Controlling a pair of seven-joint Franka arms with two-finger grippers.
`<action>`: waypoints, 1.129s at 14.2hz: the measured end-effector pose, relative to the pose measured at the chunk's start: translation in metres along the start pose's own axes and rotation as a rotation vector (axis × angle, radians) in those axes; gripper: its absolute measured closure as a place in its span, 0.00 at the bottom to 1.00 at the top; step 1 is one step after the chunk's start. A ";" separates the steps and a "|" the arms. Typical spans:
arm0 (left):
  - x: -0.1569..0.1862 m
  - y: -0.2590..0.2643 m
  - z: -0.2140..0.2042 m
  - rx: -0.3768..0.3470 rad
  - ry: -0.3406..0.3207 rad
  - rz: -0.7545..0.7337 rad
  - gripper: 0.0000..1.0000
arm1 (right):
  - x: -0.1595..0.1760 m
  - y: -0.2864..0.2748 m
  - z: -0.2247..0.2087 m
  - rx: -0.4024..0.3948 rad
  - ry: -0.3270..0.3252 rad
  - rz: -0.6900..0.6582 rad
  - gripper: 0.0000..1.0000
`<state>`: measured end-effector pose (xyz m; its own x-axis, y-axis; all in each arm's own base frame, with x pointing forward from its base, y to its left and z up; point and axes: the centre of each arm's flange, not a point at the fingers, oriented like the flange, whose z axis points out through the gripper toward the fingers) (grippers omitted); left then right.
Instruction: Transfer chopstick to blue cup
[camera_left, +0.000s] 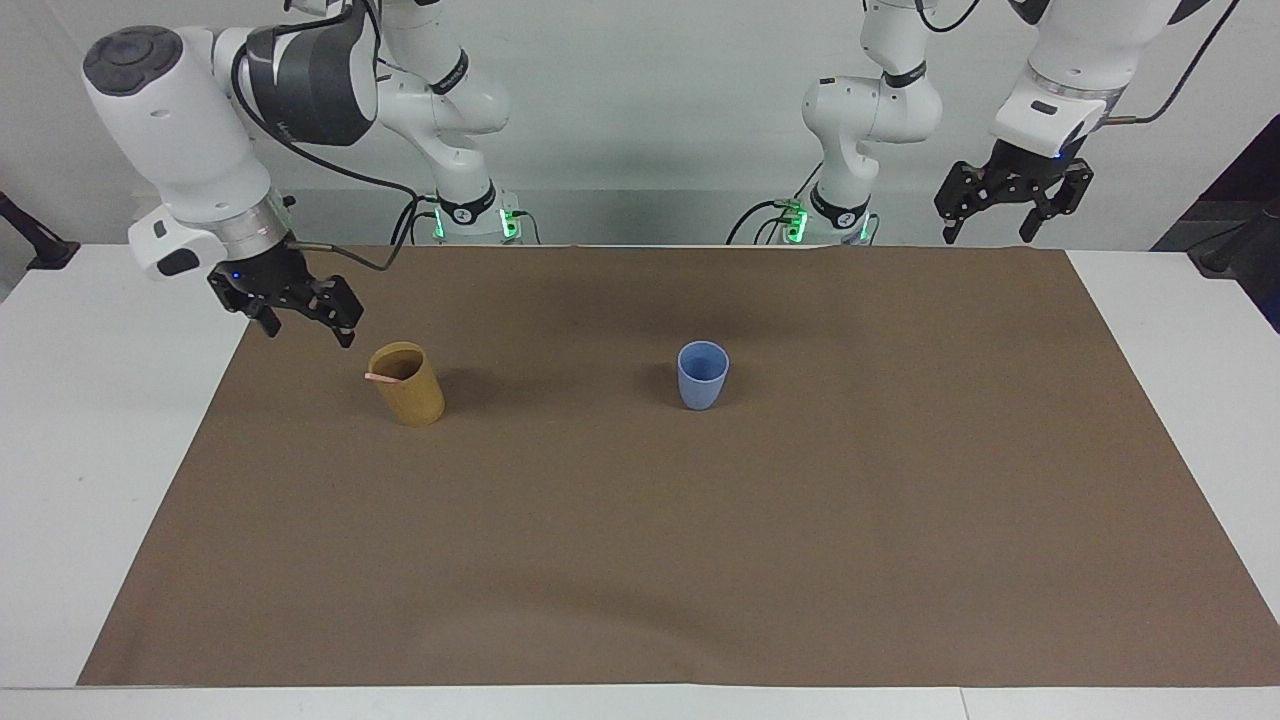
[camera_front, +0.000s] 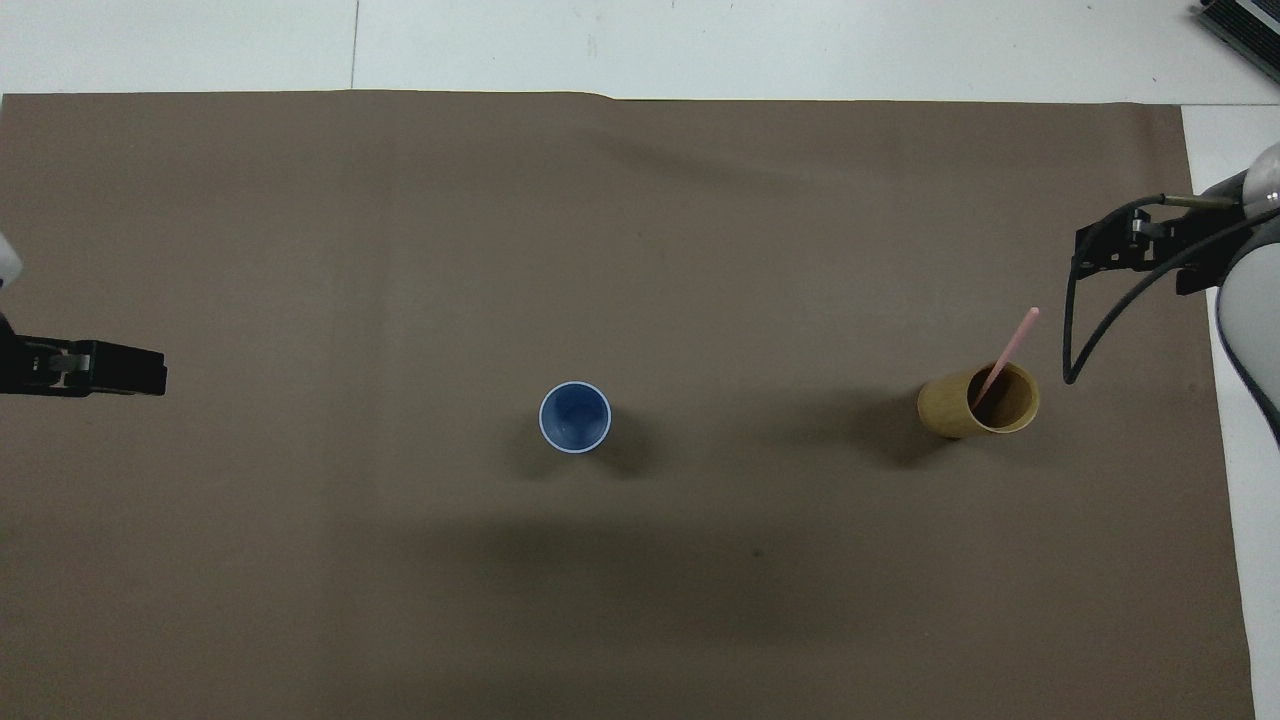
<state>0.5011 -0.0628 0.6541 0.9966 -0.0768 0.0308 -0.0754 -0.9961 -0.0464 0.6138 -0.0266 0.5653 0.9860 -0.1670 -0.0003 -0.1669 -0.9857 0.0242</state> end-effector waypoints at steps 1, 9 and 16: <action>0.001 -0.002 0.001 0.001 -0.002 -0.004 0.00 | 0.002 -0.005 0.010 0.002 -0.018 -0.007 0.00; -0.001 -0.006 0.005 0.003 -0.035 -0.006 0.00 | 0.004 -0.030 0.084 -0.002 -0.082 -0.045 0.00; 0.008 -0.018 0.013 0.018 -0.076 0.005 0.00 | -0.006 -0.028 0.089 -0.005 -0.101 -0.044 0.48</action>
<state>0.5110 -0.0444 0.6422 0.9959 -0.0780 -0.0450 -0.0808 -0.9947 -0.0643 0.6125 -0.0002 0.4757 0.9868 -0.1257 -0.1025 -0.1236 -0.9920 0.0270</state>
